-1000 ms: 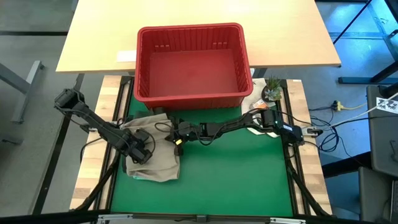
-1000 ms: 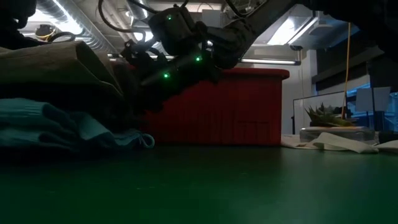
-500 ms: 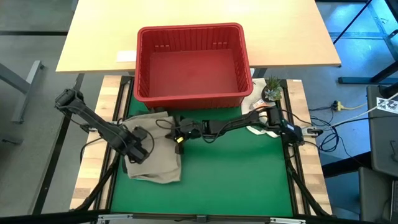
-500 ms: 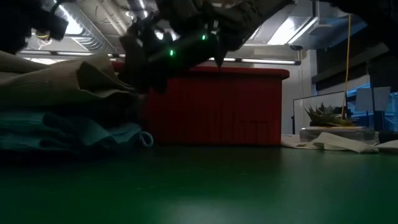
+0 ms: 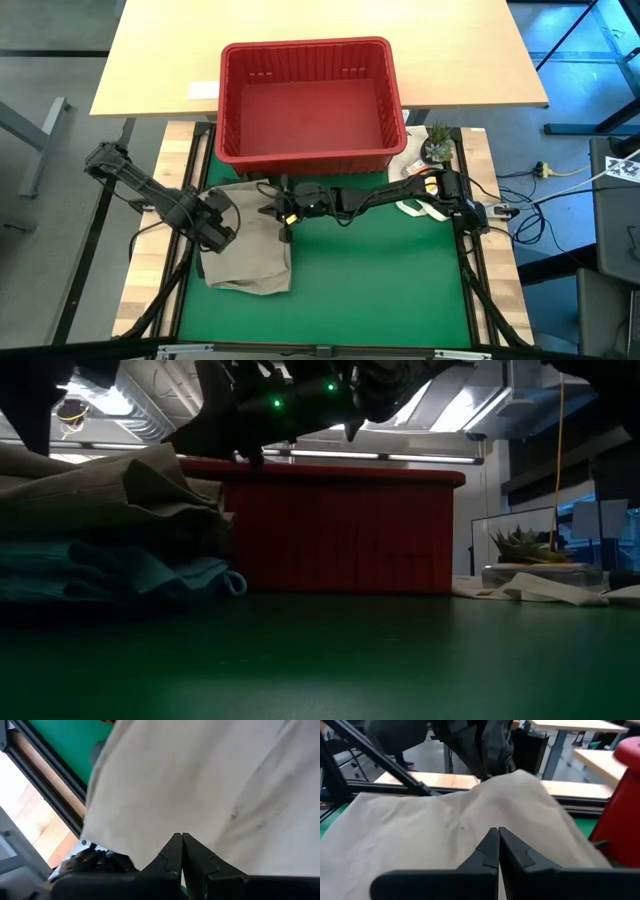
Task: Fold Laundry from Bin
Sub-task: Stack the folded brown shorts on top of the folded green polo shirt
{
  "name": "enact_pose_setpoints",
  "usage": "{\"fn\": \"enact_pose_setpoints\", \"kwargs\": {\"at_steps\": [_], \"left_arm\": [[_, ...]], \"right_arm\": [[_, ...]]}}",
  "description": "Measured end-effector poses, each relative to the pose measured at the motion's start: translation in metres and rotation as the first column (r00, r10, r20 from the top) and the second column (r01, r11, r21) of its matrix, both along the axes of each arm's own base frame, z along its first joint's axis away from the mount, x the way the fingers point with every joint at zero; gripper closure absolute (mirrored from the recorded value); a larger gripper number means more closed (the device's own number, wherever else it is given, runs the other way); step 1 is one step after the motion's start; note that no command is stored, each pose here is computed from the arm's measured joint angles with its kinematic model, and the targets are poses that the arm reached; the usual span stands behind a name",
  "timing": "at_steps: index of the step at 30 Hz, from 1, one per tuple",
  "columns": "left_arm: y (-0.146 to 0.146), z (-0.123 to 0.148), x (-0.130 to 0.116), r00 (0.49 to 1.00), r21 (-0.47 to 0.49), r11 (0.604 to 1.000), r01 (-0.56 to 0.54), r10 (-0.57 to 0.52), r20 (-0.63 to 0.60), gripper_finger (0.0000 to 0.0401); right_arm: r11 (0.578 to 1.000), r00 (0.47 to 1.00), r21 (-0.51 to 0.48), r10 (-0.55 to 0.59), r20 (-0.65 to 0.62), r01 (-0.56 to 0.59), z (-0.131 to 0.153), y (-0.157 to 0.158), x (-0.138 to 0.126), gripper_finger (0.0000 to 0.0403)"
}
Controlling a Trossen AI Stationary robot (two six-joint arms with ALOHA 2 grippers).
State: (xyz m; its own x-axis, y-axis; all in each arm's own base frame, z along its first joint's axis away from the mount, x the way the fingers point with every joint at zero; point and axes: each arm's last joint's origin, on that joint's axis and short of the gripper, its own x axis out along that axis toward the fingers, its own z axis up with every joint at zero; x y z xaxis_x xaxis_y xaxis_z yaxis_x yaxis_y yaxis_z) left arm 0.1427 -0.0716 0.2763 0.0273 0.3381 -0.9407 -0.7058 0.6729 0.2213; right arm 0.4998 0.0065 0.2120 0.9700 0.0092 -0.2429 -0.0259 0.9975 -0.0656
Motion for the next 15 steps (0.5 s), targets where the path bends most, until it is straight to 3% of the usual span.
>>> {"fn": "enact_pose_setpoints", "kwargs": {"at_steps": [7, 15], "left_arm": [[0.027, 0.004, -0.011, 0.996, -0.002, 0.998, -0.069, 0.069, 0.048, 0.0401], [0.044, -0.033, -0.026, 0.991, -0.001, 0.991, -0.135, 0.135, 0.012, 0.0401]], "right_arm": [[0.998, 0.998, 0.016, -0.054, 0.031, 0.054, 0.003, -0.023, 0.001, 0.04], [0.99, 0.99, 0.076, -0.113, -0.081, 0.119, -0.021, -0.045, 0.001, 0.04]]}}
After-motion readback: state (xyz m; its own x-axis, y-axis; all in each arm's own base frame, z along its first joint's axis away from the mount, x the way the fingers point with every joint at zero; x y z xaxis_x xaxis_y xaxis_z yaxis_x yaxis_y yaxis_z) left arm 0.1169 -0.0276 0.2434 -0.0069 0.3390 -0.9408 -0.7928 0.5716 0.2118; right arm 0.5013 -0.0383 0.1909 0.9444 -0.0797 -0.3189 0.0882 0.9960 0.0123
